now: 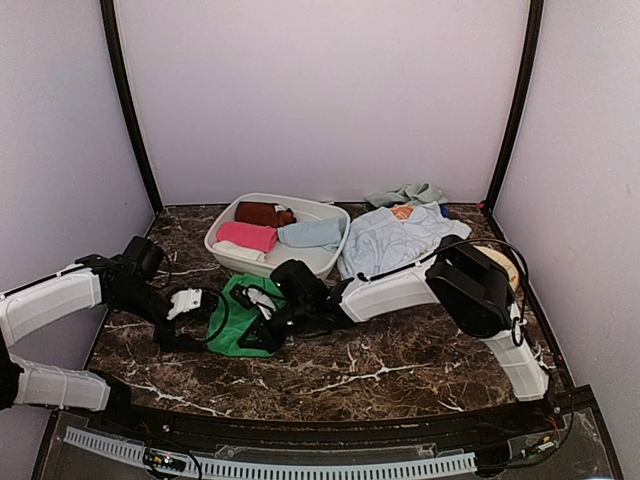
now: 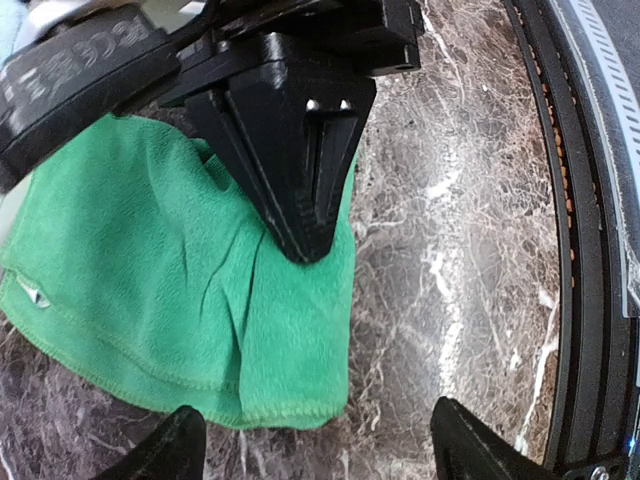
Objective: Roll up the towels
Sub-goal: Roll the towel at the center of the board.
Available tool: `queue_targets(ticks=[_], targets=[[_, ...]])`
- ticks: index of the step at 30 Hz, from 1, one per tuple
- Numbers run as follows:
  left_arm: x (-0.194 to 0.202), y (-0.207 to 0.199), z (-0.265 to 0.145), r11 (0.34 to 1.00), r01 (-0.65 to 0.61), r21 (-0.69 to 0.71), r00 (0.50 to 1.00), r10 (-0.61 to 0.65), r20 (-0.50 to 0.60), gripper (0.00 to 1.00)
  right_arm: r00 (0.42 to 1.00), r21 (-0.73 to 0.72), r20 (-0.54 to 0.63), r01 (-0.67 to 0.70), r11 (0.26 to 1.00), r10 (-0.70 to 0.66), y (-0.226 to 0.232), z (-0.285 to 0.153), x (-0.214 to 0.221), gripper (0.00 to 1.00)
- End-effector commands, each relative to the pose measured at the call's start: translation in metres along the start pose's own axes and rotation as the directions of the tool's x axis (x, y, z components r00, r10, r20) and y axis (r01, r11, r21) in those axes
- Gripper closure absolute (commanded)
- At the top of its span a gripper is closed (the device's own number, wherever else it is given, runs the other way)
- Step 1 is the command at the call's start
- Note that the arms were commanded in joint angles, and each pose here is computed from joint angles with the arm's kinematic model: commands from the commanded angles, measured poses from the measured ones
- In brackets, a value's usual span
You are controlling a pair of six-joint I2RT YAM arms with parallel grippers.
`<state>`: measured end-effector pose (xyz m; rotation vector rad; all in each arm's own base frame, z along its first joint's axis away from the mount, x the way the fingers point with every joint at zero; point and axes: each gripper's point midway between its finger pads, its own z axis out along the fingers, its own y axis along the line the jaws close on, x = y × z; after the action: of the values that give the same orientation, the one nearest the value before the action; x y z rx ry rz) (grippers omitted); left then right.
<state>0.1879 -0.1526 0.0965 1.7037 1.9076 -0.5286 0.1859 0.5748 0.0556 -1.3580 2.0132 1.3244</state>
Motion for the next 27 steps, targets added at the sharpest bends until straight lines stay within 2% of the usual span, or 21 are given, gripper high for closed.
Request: queue_targets(ticks=[1,3,5,13,21,25,27], targets=[[-0.011,0.004,0.014,0.998,-0.057,0.011,0.998,0.057,-0.007,0.15,0.995,-0.082,-0.025,-0.102,0.991,0.101,0.011,0.013,0.005,0.98],[-0.013,0.007,0.021,0.997,-0.082,0.005,0.996,0.082,-0.025,0.09,0.993,-0.083,-0.031,-0.12,0.989,0.118,0.011,0.014,0.005,0.98],[-0.013,0.005,0.026,0.994,-0.11,0.021,0.993,0.11,-0.05,0.09,0.991,-0.084,-0.041,-0.134,0.987,0.131,0.009,0.016,0.006,0.98],[0.002,-0.009,0.045,0.98,-0.176,0.095,0.973,0.188,-0.134,0.18,0.961,-0.079,-0.049,-0.276,0.958,0.273,-0.013,0.015,0.007,0.98],[0.023,0.004,0.063,0.978,-0.182,0.103,0.95,0.201,-0.24,0.37,0.934,-0.1,-0.04,-0.357,0.929,0.355,-0.021,0.011,0.004,0.98],[0.025,0.006,0.069,0.981,-0.168,0.098,0.953,0.187,-0.237,0.54,0.929,-0.104,-0.036,-0.369,0.924,0.367,-0.022,0.008,0.002,0.94],[0.021,0.005,0.069,0.983,-0.157,0.097,0.96,0.175,-0.217,0.69,0.931,-0.106,-0.019,-0.365,0.925,0.365,-0.022,0.004,-0.002,0.87]])
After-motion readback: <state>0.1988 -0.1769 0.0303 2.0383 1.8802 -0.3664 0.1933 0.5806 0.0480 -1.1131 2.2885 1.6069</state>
